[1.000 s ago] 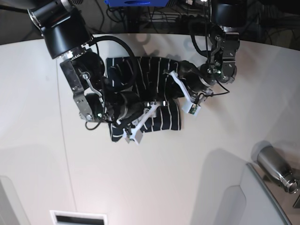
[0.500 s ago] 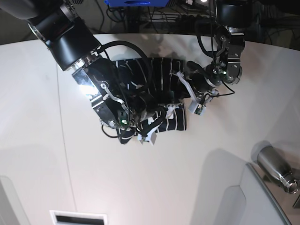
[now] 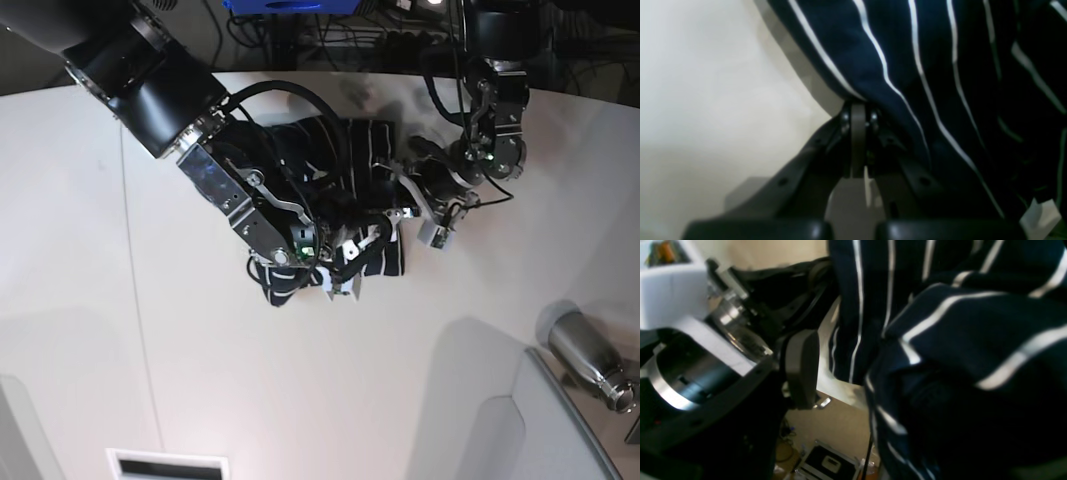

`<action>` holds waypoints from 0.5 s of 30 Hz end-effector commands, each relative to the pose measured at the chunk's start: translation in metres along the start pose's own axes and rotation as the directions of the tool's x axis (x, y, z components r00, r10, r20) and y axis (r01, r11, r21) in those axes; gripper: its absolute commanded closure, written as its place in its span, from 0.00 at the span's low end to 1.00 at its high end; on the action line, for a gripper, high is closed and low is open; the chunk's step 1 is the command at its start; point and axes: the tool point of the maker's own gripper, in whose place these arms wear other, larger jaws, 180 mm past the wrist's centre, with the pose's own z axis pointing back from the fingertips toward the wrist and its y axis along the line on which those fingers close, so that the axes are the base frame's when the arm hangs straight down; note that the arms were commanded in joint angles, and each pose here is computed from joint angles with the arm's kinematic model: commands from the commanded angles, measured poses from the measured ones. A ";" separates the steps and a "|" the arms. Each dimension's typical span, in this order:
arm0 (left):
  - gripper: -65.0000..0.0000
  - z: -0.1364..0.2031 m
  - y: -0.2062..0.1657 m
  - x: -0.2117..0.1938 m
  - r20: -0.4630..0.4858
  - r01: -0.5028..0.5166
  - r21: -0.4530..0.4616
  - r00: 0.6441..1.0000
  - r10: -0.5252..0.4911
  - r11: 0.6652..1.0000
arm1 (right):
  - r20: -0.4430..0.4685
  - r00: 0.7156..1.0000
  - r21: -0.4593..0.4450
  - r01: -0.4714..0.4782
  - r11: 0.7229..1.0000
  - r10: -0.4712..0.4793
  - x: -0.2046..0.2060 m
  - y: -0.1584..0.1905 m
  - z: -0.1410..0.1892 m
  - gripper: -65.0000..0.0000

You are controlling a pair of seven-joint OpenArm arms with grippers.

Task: Layout the t-shirt on the table in an organized manner, then fold the t-shirt properly
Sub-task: 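Fold the grasped strip end over onto the shirt with both grippers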

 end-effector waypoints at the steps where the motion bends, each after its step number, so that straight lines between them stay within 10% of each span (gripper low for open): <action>1: 1.00 0.002 0.002 0.016 0.046 0.009 -0.004 0.999 -0.009 1.000 | 0.030 0.999 0.023 -0.018 1.000 0.018 0.011 0.014 0.007 0.48; 15: 1.00 0.002 0.003 0.017 0.048 0.005 -0.002 0.999 -0.005 1.000 | 0.059 0.995 0.001 -0.079 0.997 0.078 0.012 0.035 0.013 0.48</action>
